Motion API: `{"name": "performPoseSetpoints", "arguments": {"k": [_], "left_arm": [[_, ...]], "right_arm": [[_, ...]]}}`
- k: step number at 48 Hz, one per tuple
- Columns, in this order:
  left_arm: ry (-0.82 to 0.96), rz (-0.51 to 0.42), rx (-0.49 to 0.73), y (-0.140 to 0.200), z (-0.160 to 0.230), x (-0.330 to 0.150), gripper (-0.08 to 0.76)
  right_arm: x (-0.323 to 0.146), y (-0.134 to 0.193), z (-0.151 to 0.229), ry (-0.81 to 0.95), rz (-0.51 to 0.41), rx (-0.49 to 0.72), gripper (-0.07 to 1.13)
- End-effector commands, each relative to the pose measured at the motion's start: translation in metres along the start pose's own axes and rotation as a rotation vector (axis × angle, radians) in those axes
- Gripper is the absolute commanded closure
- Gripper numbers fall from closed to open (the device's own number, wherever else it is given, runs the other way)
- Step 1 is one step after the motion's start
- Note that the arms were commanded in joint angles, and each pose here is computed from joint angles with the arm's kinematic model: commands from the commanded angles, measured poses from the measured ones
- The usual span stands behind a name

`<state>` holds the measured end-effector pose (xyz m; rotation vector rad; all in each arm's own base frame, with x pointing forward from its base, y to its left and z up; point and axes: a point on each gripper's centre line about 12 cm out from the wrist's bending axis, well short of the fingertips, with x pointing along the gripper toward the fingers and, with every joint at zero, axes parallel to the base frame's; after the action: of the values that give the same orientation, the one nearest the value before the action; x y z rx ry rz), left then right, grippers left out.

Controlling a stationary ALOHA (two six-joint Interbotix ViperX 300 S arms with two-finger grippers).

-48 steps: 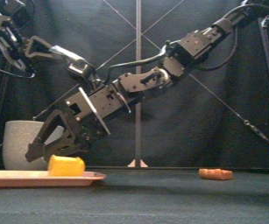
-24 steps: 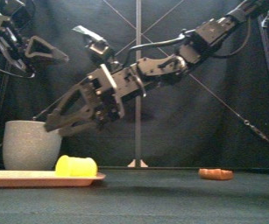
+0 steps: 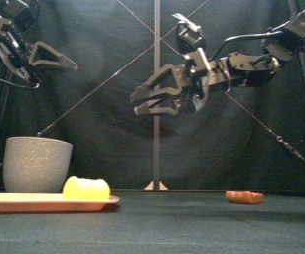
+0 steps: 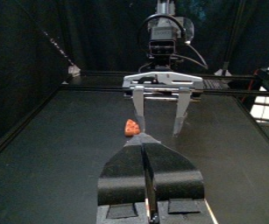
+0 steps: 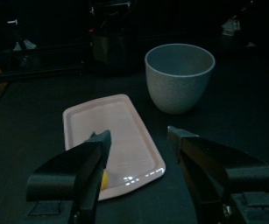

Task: Pick the yellow can then place it on the pink plate
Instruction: Drop yellow can on the pink plate and return to neutral

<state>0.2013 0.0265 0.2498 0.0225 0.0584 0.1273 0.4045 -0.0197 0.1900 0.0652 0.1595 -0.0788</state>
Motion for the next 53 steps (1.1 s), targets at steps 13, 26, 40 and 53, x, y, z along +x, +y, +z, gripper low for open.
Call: {"name": "performPoseSetpoints", "arguments": {"k": [13, 26, 40, 53], "left_arm": [[-0.011, -0.001, 0.003, 0.0, 0.003, 0.001, 0.672], [0.002, -0.001, 0.003, 0.0, -0.002, 0.0, 0.672], [0.003, -0.001, 0.001, 0.0, -0.002, 0.0, 0.672], [0.008, -0.001, 0.003, 0.0, -0.004, 0.0, 0.672]], "right_arm": [[-0.054, -0.013, 0.028, -0.093, -0.041, 0.026, 0.16], [-0.071, -0.015, 0.043, -0.142, -0.04, 0.015, 0.16], [-0.073, -0.016, 0.046, -0.153, -0.04, 0.01, 0.16], [-0.072, -0.017, 0.048, -0.158, -0.042, 0.006, 0.16]]}}
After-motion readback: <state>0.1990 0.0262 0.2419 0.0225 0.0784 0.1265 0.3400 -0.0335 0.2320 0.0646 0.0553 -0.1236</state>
